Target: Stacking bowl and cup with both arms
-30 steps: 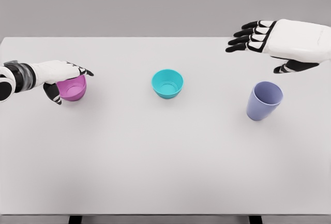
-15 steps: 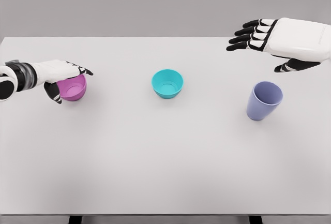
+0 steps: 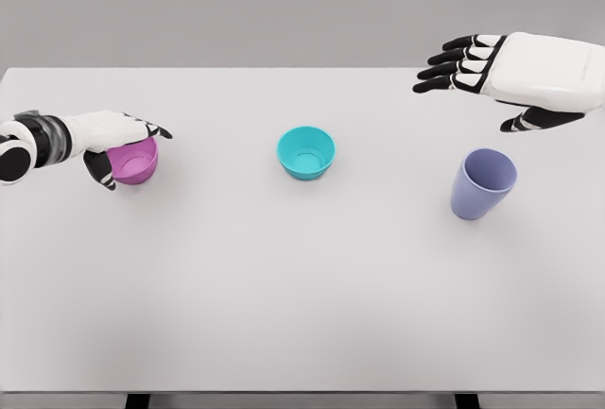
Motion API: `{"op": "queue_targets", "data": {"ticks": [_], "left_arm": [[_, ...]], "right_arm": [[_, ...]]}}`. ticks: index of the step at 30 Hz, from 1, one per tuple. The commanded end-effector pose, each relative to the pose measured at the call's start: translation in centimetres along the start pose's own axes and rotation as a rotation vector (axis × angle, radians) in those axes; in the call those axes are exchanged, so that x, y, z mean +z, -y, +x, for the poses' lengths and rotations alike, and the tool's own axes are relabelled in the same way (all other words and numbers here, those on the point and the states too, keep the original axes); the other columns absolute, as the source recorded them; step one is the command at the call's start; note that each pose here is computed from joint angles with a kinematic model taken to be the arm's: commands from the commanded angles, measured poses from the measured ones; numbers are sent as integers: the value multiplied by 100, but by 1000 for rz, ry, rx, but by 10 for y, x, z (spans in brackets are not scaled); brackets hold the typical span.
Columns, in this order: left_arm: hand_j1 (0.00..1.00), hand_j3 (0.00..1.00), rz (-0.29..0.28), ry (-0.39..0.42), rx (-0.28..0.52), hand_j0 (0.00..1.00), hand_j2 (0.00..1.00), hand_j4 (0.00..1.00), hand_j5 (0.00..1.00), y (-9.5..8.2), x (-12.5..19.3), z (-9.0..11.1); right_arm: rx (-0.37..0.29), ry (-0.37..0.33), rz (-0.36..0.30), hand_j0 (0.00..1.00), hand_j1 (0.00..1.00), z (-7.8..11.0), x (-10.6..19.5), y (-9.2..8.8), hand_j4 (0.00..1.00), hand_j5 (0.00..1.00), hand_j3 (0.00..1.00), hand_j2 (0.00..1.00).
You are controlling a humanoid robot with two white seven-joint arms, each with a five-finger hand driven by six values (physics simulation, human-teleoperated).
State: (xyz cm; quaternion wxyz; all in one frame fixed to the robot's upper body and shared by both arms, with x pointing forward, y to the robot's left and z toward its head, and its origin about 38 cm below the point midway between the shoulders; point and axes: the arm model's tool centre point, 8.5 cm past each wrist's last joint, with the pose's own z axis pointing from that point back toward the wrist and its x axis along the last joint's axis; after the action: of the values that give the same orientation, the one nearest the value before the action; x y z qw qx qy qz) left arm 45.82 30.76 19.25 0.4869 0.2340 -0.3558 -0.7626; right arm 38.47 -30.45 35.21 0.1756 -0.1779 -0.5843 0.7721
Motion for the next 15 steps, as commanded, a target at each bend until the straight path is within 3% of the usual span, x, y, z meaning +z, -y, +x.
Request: {"op": "queue_targets", "data": {"ticks": [1, 10, 15], "left_arm": [[100, 100, 2, 2, -2, 100, 100, 100, 100, 0, -1, 1], [100, 100, 0, -4, -2, 100, 100, 100, 100, 0, -1, 0], [92, 92, -3, -5, -1, 92, 92, 92, 92, 2, -1, 0]], "right_arm": [[-5, 0, -4, 100, 100, 0, 0, 0, 100, 100, 100, 100], [-6, 0, -4, 100, 100, 0, 0, 0, 100, 100, 100, 100], [-4, -1, -5, 100, 100, 0, 0, 1, 100, 100, 100, 100]]}}
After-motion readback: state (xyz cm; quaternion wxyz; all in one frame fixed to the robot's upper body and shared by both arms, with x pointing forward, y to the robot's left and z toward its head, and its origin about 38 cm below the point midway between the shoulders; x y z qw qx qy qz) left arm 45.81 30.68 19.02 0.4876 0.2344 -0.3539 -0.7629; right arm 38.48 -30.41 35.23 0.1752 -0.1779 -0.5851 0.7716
